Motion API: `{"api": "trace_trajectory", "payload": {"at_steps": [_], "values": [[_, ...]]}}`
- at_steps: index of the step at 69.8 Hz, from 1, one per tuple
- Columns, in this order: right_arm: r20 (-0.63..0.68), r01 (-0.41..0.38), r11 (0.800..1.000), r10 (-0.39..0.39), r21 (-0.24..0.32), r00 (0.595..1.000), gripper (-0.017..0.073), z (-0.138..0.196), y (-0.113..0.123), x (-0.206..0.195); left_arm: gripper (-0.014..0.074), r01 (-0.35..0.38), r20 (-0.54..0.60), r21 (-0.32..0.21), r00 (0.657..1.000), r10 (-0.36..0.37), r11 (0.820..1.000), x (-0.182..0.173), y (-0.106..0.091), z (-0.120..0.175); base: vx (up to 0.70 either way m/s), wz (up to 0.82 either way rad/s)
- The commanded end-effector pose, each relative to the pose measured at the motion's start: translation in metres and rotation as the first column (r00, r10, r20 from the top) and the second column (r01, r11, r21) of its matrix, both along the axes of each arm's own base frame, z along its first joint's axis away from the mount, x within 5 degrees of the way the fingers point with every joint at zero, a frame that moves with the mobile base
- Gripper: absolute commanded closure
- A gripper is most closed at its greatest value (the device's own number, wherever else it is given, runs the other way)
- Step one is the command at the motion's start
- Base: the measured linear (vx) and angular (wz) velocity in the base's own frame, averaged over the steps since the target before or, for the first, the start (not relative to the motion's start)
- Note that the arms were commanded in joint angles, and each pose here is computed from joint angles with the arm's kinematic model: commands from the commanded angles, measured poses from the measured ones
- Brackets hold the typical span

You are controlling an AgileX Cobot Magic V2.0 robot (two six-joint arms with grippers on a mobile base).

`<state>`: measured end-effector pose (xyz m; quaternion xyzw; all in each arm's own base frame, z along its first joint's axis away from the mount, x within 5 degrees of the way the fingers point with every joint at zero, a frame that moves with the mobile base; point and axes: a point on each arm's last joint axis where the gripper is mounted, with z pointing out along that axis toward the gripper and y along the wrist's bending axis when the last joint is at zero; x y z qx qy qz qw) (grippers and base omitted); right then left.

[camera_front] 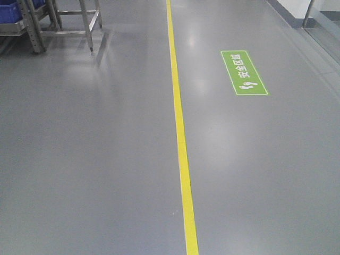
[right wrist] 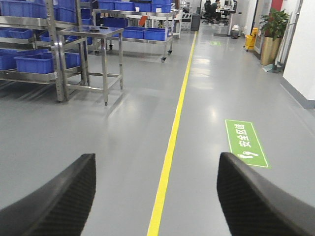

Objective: Move and align brake pads A on conveyor
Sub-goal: 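Drive along the yellow floor line past the steel racks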

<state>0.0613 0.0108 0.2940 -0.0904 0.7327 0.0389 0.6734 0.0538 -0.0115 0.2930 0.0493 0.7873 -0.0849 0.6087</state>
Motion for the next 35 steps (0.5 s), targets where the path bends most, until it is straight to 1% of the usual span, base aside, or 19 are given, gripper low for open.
{"api": "trace_trajectory", "payload": {"at_steps": [1, 16, 35], "values": [[0.092, -0.002, 1.0, 0.002, -0.001, 0.996, 0.0052, 0.0145, 0.0002, 0.0005, 0.0147, 0.009, 0.084, -0.019, 0.996, -0.007, 1.0, 0.0011, -0.0007, 0.0141, 0.42, -0.14], [0.092, -0.002, 1.0, 0.002, -0.001, 0.996, 0.0052, 0.0145, 0.0002, 0.0005, 0.0147, 0.009, 0.084, -0.019, 0.996, -0.007, 1.0, 0.0011, -0.0007, 0.0141, 0.49, -0.06], [0.091, -0.002, 1.0, 0.002, -0.001, 0.996, 0.0052, 0.0144, 0.0002, 0.0005, 0.0147, 0.009, 0.084, -0.019, 0.996, -0.007, 1.0, 0.0011, -0.0007, 0.0141, 0.6, -0.01]]}}
